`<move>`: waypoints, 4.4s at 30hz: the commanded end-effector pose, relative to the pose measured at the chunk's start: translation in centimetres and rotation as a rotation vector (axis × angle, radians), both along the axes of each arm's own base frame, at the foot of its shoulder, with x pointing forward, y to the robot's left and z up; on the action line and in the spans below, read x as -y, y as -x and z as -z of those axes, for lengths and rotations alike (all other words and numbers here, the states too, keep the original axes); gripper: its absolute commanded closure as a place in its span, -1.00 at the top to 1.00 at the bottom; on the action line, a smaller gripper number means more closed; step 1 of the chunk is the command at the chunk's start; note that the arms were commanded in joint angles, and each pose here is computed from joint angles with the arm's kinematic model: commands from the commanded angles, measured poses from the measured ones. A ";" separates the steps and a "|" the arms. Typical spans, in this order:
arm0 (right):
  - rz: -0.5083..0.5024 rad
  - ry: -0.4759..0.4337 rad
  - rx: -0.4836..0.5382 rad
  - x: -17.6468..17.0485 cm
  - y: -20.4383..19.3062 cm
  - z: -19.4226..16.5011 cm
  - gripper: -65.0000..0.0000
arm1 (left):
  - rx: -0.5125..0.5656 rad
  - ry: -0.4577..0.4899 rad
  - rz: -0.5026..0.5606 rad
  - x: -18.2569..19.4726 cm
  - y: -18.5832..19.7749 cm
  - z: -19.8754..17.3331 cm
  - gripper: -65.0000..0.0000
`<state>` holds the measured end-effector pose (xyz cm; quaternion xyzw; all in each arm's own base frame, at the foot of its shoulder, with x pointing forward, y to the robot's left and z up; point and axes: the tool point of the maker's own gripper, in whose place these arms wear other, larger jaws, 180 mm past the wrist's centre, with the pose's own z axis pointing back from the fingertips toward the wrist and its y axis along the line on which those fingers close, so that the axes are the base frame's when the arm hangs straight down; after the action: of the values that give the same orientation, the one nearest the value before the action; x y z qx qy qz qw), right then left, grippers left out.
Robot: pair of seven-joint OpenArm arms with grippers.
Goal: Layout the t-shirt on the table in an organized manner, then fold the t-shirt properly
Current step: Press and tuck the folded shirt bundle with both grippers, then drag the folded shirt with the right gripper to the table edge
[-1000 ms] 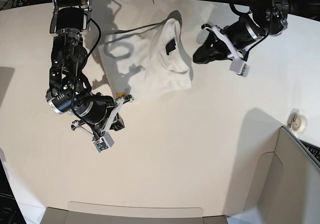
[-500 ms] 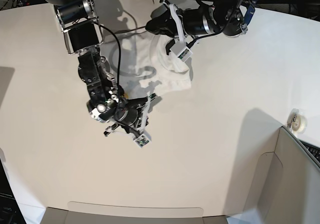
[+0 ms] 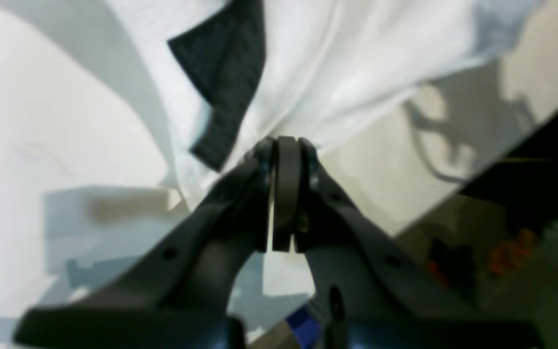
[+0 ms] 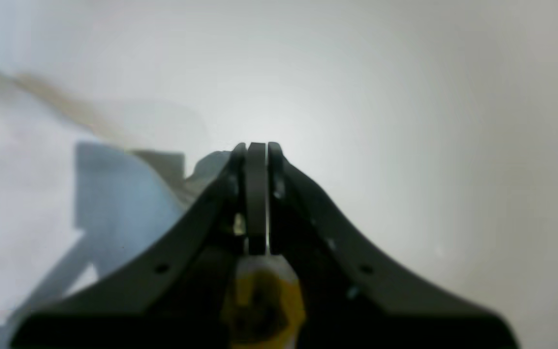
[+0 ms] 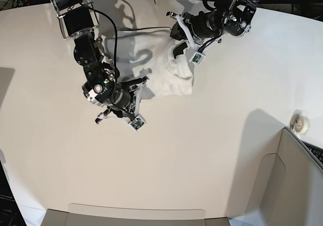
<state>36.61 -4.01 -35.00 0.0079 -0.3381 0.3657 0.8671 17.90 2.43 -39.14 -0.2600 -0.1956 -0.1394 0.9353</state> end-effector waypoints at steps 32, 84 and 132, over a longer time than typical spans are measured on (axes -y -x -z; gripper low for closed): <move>-0.062 0.021 -0.072 1.3 13.1 0.2 -1.00 | 0.165 0.020 -0.145 2.0 -11.8 -3.6 -1.00; 0.319 -0.241 -0.168 0.7 12.2 4.3 -1.00 | 0.359 -0.077 -0.670 -14.7 -6.7 -5.6 -1.00; 0.982 0.263 0.107 38.5 14.9 -3.7 -1.00 | 0.305 -0.069 -0.585 -12.4 -5.3 -4.3 -1.00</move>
<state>20.68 -41.80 -33.33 -0.2615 -0.2722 -0.0510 0.9246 22.79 14.85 -35.62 -0.1356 -0.3805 0.0938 0.9100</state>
